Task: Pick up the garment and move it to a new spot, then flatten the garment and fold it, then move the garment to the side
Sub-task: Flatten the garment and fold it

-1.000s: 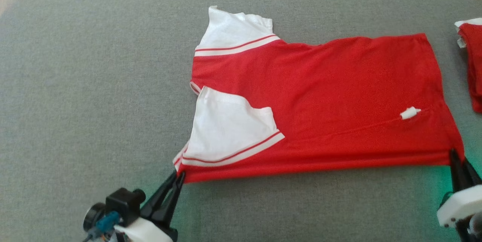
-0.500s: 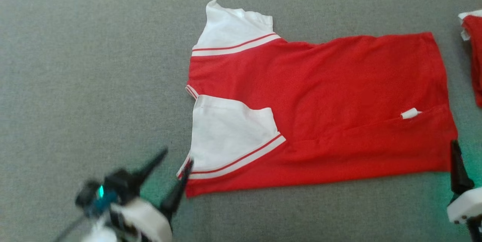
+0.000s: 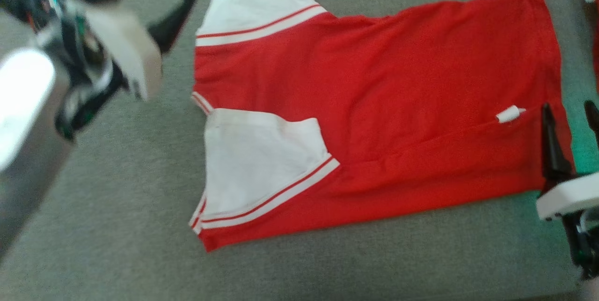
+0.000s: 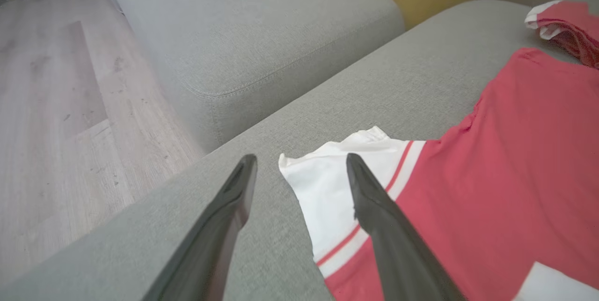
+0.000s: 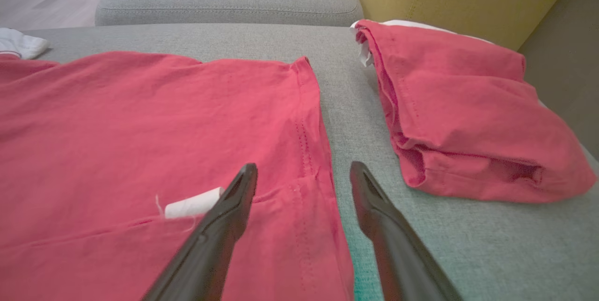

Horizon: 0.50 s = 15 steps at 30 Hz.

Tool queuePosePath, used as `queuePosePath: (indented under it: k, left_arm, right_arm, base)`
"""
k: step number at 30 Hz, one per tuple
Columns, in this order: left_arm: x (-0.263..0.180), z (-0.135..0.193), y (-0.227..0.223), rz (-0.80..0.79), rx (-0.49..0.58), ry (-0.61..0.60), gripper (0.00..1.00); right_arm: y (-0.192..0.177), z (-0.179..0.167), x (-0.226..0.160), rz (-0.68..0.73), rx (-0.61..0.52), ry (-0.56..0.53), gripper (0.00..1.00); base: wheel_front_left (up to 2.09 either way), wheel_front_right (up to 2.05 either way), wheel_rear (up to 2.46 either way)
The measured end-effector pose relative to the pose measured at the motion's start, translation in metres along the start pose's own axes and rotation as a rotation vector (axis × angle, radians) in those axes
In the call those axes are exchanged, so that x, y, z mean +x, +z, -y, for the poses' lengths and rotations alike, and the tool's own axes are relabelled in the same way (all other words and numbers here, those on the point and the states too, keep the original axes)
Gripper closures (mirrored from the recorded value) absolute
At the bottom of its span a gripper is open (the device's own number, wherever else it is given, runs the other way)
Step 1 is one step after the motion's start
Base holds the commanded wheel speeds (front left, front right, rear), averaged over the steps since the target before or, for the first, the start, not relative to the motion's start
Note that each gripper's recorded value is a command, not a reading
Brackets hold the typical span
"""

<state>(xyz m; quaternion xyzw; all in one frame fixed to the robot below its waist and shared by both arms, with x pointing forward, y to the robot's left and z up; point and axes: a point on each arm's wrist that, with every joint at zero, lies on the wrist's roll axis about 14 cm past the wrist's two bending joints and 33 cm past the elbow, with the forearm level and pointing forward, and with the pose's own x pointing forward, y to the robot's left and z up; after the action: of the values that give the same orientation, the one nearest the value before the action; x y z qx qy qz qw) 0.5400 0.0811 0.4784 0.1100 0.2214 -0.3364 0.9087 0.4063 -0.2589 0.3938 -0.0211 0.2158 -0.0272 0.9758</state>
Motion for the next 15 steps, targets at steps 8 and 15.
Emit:
queuePosePath:
  k: [8,15]
  left_arm:
    - [0.044,-0.004,-0.005,-0.203,0.026,-0.106,0.0]
    - [0.076,-0.013,-0.029,-0.311,0.018,-0.128,0.0]
  right_arm:
    - [-0.007,0.006,0.004,-0.024,-0.011,-0.02,0.0]
    - [-0.024,0.017,0.0,-0.073,-0.017,-0.056,0.0]
  base:
    - [0.0,0.0,0.0]
    - [0.0,0.0,0.0]
